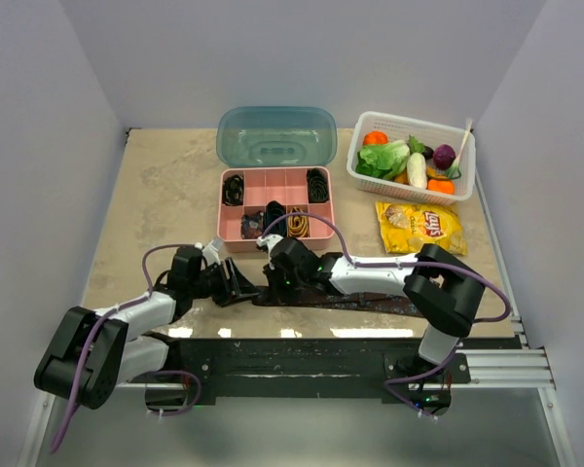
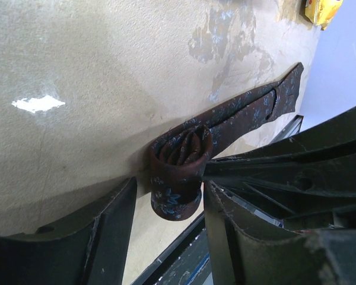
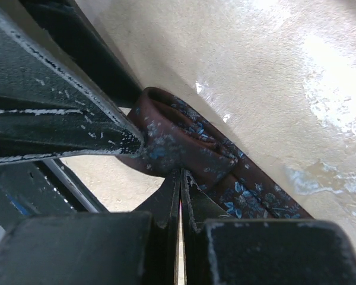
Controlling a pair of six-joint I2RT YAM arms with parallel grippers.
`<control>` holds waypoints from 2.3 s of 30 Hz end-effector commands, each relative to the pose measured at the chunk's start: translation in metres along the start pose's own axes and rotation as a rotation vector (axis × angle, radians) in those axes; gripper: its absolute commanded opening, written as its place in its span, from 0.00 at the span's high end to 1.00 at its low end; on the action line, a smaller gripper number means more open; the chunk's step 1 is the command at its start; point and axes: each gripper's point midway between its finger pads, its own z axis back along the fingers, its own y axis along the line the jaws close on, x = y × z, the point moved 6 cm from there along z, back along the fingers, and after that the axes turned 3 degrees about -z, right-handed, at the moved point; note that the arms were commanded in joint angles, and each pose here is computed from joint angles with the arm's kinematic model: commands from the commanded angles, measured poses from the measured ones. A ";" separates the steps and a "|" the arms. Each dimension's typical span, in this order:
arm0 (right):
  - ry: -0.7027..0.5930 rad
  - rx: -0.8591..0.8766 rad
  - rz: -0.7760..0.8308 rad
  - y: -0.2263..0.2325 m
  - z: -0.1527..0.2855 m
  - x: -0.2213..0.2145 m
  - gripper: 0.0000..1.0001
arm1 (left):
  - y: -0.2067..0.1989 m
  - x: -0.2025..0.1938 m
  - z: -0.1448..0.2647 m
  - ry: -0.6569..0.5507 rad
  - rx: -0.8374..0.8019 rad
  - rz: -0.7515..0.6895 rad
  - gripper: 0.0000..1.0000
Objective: Roll the ties
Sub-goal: Roll the tie at the center of the board.
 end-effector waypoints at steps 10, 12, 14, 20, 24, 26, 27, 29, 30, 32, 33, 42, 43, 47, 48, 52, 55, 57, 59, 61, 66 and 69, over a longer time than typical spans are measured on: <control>-0.005 -0.039 0.009 -0.001 -0.001 0.003 1.00 | -0.005 0.000 -0.005 -0.011 -0.064 -0.055 0.51; -0.018 -0.034 0.010 0.001 0.001 0.008 1.00 | -0.007 0.001 -0.008 -0.022 -0.071 -0.075 0.51; -0.025 -0.031 0.012 0.002 0.003 0.011 1.00 | -0.008 0.000 -0.009 -0.023 -0.072 -0.076 0.52; -0.021 -0.027 0.013 0.002 0.001 0.010 1.00 | -0.010 -0.004 -0.015 -0.032 -0.106 -0.076 0.56; -0.010 -0.033 0.011 0.000 -0.002 0.005 1.00 | -0.010 -0.004 -0.016 -0.042 -0.110 -0.078 0.67; -0.010 -0.038 0.011 -0.002 -0.003 0.004 1.00 | -0.010 -0.003 -0.016 -0.050 -0.114 -0.080 0.75; -0.006 -0.042 0.009 -0.003 -0.005 0.004 1.00 | -0.010 -0.002 -0.017 -0.053 -0.113 -0.080 0.82; -0.006 -0.044 0.009 -0.004 -0.007 0.003 1.00 | -0.011 -0.001 -0.017 -0.060 -0.114 -0.083 0.87; -0.002 -0.046 0.009 -0.005 -0.009 0.001 1.00 | -0.012 0.001 -0.017 -0.067 -0.115 -0.088 0.93; -0.006 -0.047 0.009 -0.004 -0.012 0.003 1.00 | -0.013 0.003 -0.018 -0.071 -0.110 -0.091 0.99; -0.009 -0.049 0.011 -0.005 -0.014 0.003 1.00 | -0.015 0.006 -0.018 -0.077 -0.111 -0.103 1.00; -0.078 -0.060 0.041 0.007 -0.022 0.038 1.00 | -0.021 0.031 -0.018 -0.134 -0.018 -0.152 1.00; -0.084 -0.058 0.045 0.009 -0.021 0.042 1.00 | -0.019 0.031 -0.017 -0.126 0.000 -0.146 1.00; -0.148 -0.073 0.061 0.017 -0.011 0.066 1.00 | -0.016 0.038 -0.014 -0.127 0.047 -0.167 1.00; -0.151 -0.076 0.063 0.017 -0.008 0.068 1.00 | -0.019 0.042 -0.013 -0.132 0.053 -0.193 1.00; -0.180 -0.088 0.063 0.018 0.004 0.074 1.00 | -0.016 0.045 -0.011 -0.091 0.137 -0.219 1.00; -0.190 -0.121 0.065 0.015 0.010 0.076 1.00 | -0.017 0.050 -0.009 -0.074 0.176 -0.247 1.00; -0.191 -0.155 0.070 0.011 0.011 0.076 1.00 | -0.016 0.051 -0.007 -0.059 0.199 -0.256 1.00; -0.195 -0.173 0.072 0.009 0.012 0.077 1.00 | -0.017 0.052 -0.007 -0.043 0.209 -0.256 1.00; -0.191 -0.187 0.074 0.007 0.010 0.076 1.00 | -0.015 0.051 -0.008 -0.026 0.222 -0.260 1.00; -0.183 -0.191 0.074 0.006 0.006 0.075 1.00 | -0.013 0.050 -0.008 0.006 0.236 -0.269 1.00; -0.159 -0.193 0.080 0.005 0.000 0.072 1.00 | -0.012 0.049 -0.007 0.011 0.244 -0.270 1.00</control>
